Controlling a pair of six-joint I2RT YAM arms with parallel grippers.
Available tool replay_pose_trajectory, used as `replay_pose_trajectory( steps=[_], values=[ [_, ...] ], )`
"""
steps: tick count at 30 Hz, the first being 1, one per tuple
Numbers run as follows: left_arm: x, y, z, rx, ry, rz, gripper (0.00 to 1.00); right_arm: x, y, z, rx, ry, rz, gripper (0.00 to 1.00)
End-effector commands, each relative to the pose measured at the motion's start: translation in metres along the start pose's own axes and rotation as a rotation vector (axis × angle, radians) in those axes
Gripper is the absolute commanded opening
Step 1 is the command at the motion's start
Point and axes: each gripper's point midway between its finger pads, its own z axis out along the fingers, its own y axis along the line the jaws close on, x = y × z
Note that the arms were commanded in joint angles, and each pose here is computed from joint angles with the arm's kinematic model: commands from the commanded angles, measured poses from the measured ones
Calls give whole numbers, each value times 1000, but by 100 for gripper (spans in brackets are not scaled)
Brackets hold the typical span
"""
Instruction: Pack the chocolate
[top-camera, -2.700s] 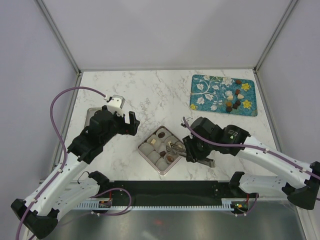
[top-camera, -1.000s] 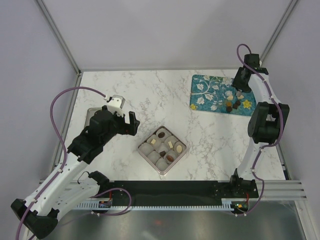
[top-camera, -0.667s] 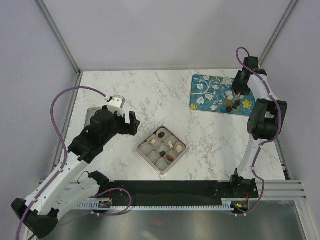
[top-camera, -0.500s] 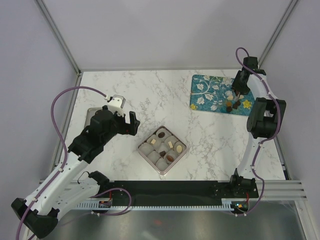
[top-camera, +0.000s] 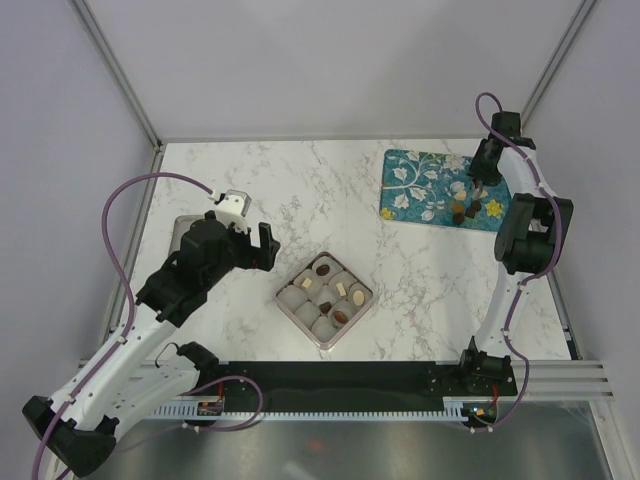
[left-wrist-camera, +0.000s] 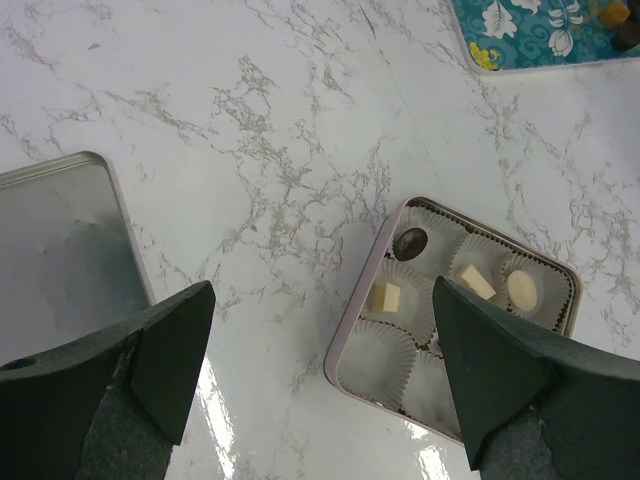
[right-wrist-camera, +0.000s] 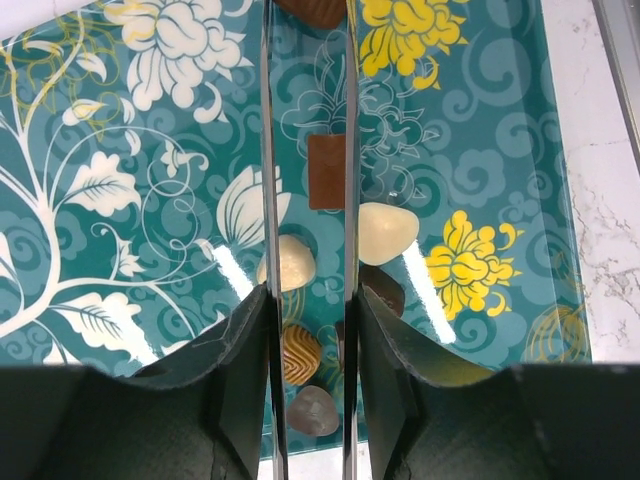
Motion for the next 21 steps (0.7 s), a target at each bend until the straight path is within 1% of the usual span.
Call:
replay_pose_trajectory(
  steps=[1,5,6,8,10,12,14,15,16,19,20,21],
  values=[
    [-16,-1,-4,2,-51,-10,98,-21,10,-11,-62,-55,-7,42],
    [-17,-2,-5,6,-55,-11,98,-18,15,-27,-88,-57,-14,36],
    [-16,-2,-4,6,-55,-12,98,-16,17,-36,-98,-61,-15,34],
    [-17,-3,-6,11,-58,-13,98,-11,28,-49,-115,-67,-37,34],
    [-17,-3,-6,12,-60,-13,98,-10,34,-69,-121,-89,-54,34],
    [-19,-3,-7,13,-64,-15,98,0,47,-89,-149,-84,-84,33],
    [-19,-3,-8,13,-66,-15,98,14,64,-106,-182,-70,-121,33],
    [-19,-3,-7,13,-64,-15,98,19,70,-121,-202,-80,-134,33],
    [-18,-3,-7,14,-62,-16,98,32,88,-132,-237,-74,-175,33],
    [-20,-5,-7,21,-66,-17,98,54,108,-167,-301,-86,-232,33],
    [-20,-4,-7,19,-66,-17,98,71,121,-184,-343,-82,-284,33],
    [-20,-4,-8,17,-70,-18,98,81,125,-192,-359,-75,-302,33]
  ],
)
